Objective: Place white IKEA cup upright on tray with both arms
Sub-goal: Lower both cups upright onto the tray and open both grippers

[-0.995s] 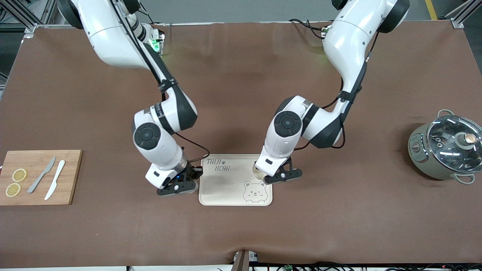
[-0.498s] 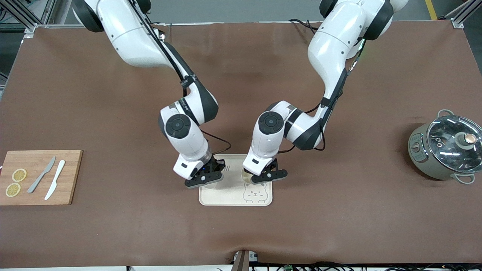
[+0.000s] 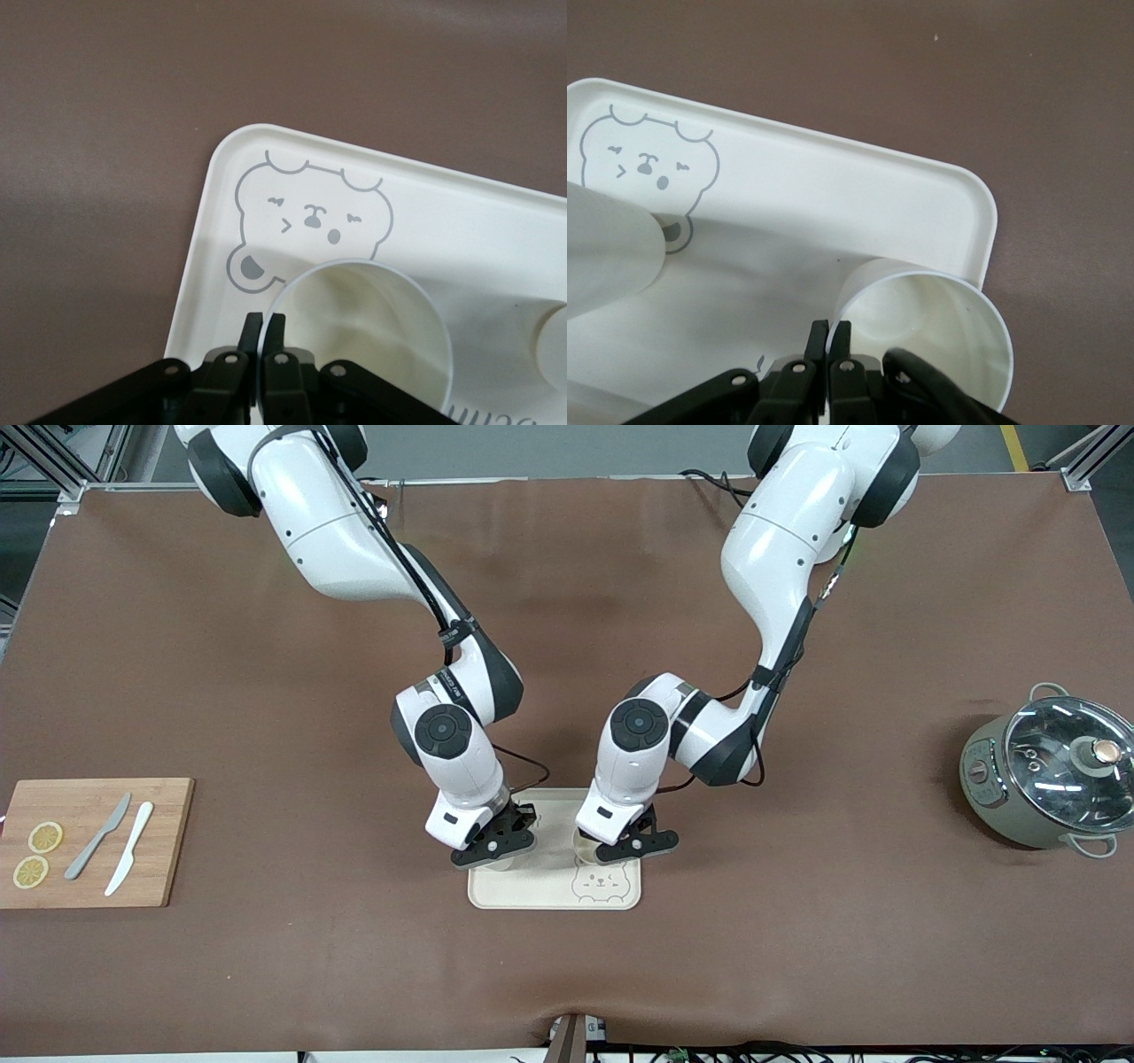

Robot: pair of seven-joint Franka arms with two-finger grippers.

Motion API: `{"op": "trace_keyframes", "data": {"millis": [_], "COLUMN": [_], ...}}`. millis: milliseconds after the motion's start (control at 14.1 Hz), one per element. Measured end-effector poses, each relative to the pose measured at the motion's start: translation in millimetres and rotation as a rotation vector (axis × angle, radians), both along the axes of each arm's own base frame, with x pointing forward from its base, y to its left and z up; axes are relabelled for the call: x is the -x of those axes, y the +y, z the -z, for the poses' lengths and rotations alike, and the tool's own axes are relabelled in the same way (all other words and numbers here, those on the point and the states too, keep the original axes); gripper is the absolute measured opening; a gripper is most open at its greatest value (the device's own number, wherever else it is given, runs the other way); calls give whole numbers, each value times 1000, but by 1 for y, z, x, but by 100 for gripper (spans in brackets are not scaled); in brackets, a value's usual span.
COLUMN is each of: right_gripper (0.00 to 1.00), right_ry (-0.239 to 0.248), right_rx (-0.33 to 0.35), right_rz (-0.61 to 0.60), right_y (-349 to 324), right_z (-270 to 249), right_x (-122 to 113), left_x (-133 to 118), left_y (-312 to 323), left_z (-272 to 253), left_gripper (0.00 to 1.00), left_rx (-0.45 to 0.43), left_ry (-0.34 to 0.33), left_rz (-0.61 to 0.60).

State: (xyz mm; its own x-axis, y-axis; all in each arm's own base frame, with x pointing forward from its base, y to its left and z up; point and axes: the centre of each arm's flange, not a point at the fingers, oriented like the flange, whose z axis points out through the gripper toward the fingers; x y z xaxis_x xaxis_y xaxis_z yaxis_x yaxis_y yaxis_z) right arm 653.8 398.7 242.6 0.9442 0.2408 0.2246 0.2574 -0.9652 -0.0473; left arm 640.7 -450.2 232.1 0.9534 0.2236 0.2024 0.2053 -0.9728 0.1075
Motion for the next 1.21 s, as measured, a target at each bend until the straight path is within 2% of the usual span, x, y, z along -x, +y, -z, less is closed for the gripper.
{"op": "trace_keyframes", "data": {"millis": [142, 711, 782, 853, 1066, 1209], "right_gripper": [5, 83, 95, 100, 100, 100], "right_ry": [-1, -32, -38, -43, -55, -37], "right_rx": [0, -18, -21, -23, -28, -17], "right_rz": [0, 16, 19, 21, 33, 59], "right_y": [0, 1, 0, 0, -5, -21], "right_z": [0, -11, -14, -17, -25, -33], "right_x": [0, -8, -10, -12, -18, -27], "left_x": [0, -1, -1, -1, -1, -1], "left_y": [0, 3, 3, 3, 0, 1], "left_z": [0, 5, 5, 6, 0, -13], "left_gripper": [4, 4, 8, 16, 48, 67], "left_rx": [0, -7, -7, -9, -2, -21], "left_ry": [-1, 2, 3, 2, -5, 20], "left_rz": [0, -3, -3, -2, -14, -37]}}
